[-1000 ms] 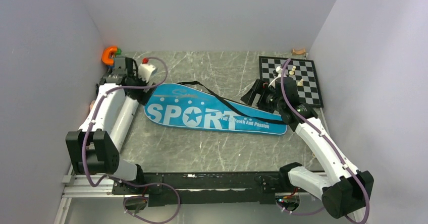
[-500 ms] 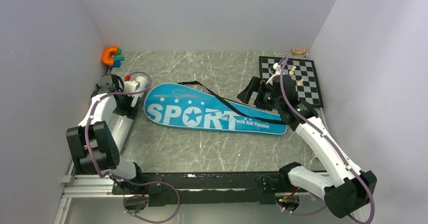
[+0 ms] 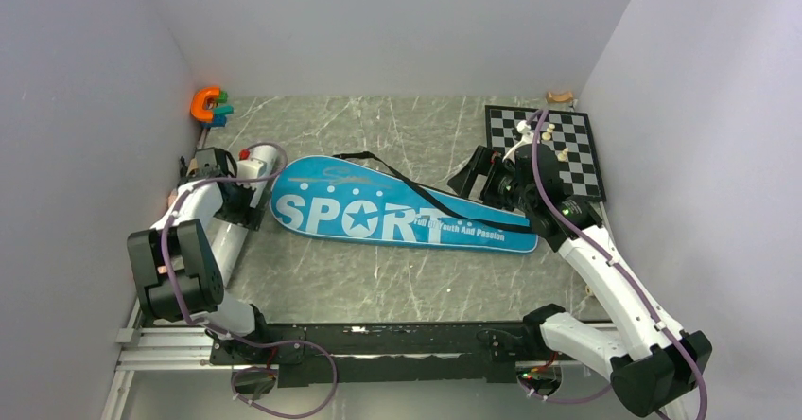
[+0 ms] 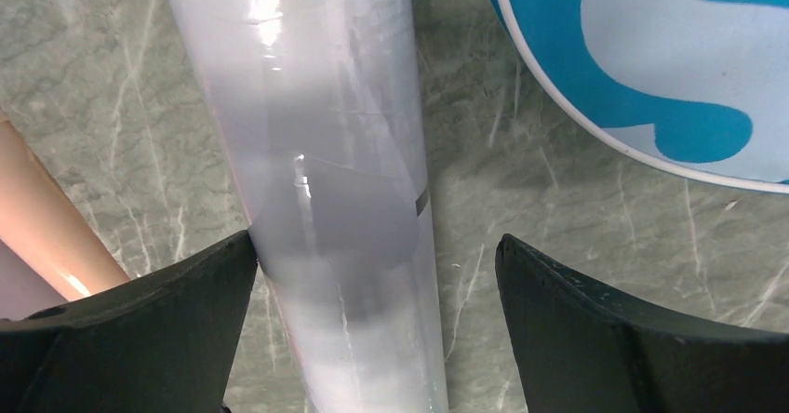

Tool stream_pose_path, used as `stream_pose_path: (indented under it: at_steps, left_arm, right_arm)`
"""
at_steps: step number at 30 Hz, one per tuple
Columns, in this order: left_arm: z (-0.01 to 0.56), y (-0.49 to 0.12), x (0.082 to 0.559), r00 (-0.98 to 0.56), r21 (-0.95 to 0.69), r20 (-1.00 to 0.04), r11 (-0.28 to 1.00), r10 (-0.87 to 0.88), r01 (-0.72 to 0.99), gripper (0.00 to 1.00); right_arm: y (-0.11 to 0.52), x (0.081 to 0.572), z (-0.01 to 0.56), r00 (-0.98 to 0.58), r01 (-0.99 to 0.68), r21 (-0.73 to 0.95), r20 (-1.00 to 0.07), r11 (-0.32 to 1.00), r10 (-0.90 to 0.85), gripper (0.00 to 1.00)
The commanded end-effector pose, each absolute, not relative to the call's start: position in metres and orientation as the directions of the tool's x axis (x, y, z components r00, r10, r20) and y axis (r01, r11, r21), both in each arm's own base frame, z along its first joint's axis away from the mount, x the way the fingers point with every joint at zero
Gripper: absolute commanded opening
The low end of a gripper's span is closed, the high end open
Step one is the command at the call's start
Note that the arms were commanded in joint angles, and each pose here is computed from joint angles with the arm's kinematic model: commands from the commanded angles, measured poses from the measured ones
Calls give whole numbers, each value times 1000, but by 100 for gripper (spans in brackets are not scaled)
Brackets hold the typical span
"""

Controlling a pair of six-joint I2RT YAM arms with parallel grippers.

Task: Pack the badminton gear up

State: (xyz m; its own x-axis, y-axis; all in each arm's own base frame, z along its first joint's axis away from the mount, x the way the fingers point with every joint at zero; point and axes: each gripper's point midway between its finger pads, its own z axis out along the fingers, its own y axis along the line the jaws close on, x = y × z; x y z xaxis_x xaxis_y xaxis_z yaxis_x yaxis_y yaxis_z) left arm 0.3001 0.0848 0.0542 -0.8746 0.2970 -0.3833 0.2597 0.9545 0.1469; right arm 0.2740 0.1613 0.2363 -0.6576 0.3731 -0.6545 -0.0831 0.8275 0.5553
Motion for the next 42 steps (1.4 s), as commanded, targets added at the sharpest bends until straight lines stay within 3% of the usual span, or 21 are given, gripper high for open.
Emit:
stream_pose_path:
  at_steps: [1,4,10,12,18,23,27,34,42]
  left_arm:
    - [38,79,290,-871,125,-364,944,330,305,98]
    - [26,73,275,-872,94,-328,932,362,351,92]
    - [25,64,253,-870,54,-327,926,370,374,61]
    - [35,58,251,-859,44,-356,925,367,377,53]
    - [91,41,249,-794,42,-479,913,375,406,45]
    - [137,19,246,-722,33,-567,887,396,461,31]
    - [163,-16,243,-649,37,-608,832,458,553,26]
    - [172,-107,240,-503,40,-618,664,604,747,27]
    - [142,-180,261,-451,-23,-486,505,749,863,26]
  right_arm:
    - [160,274,248,-632,-99,559,-674,823,382,99]
    - [163,274,248,-634,-108,564,-673,818,380,98]
    - [172,278,255,-658,-131,573,-661,809,361,95]
    - [172,279,264,-651,-142,574,-668,806,361,94]
    - [167,276,293,-608,-165,563,-704,810,367,92]
    - [160,269,303,-584,-164,564,-717,809,381,92]
    - [153,263,304,-568,-150,558,-725,817,391,92]
    - [135,251,303,-534,-96,550,-732,830,423,92]
    - [115,236,295,-510,-25,533,-735,846,447,92]
